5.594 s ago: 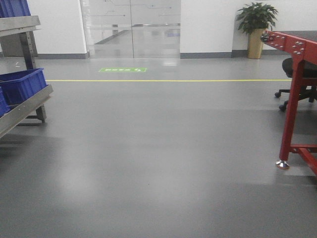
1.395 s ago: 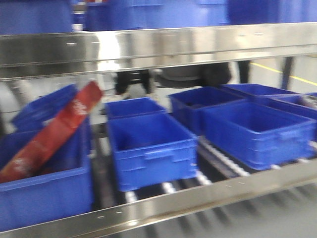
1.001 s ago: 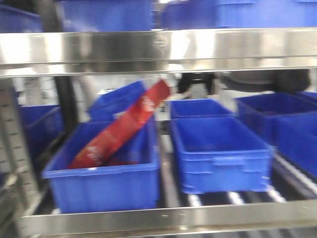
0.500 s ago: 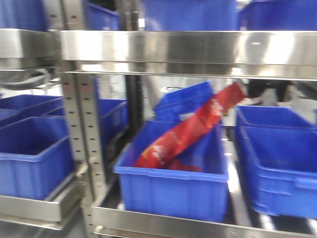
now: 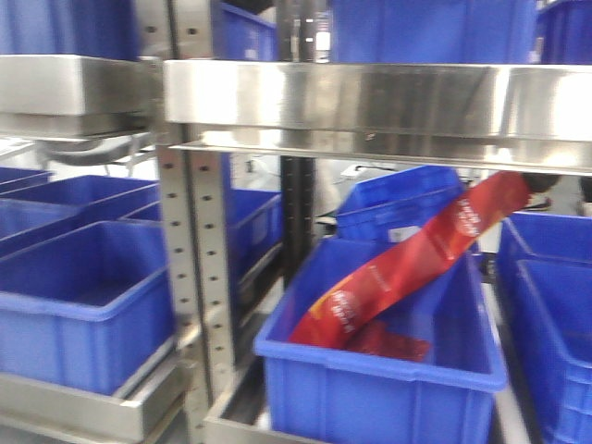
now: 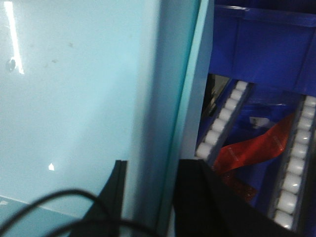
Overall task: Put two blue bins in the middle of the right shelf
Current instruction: 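Hold the bin with both grippers while approaching the shelf with the red bag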
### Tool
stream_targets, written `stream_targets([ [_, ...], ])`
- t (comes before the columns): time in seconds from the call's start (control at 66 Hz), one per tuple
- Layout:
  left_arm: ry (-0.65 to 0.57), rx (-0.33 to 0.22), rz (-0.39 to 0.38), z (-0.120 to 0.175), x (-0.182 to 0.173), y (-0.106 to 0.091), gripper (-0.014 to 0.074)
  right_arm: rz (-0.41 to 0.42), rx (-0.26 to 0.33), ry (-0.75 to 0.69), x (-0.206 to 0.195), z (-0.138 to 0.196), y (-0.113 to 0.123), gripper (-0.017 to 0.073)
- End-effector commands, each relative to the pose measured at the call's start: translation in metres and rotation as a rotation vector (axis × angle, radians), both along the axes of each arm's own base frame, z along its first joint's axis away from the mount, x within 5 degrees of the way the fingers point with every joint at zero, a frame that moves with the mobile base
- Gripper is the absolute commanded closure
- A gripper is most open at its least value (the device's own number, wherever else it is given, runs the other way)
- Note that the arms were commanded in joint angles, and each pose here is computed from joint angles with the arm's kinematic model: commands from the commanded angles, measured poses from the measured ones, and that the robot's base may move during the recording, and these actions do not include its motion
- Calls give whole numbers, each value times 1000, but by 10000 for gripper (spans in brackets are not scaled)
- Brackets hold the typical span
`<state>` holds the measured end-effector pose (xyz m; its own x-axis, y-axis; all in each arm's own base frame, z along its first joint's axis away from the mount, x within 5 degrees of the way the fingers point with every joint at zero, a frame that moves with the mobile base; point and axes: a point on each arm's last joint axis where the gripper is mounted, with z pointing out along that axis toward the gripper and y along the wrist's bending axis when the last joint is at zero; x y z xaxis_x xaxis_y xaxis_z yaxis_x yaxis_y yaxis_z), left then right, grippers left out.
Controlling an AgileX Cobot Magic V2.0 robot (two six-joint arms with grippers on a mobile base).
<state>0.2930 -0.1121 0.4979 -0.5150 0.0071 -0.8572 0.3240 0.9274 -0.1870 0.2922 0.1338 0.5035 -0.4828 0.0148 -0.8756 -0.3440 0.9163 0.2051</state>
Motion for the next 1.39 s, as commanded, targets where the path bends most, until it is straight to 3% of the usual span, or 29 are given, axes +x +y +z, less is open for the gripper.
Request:
stream_targets([
  [0.0, -97, -94, -32, 18, -7, -4, 704, 13, 90, -115, -6, 20, 0, 713],
  [1.38, -97, -94, -32, 18, -7, -4, 704, 13, 93, -121, -6, 21, 0, 713],
])
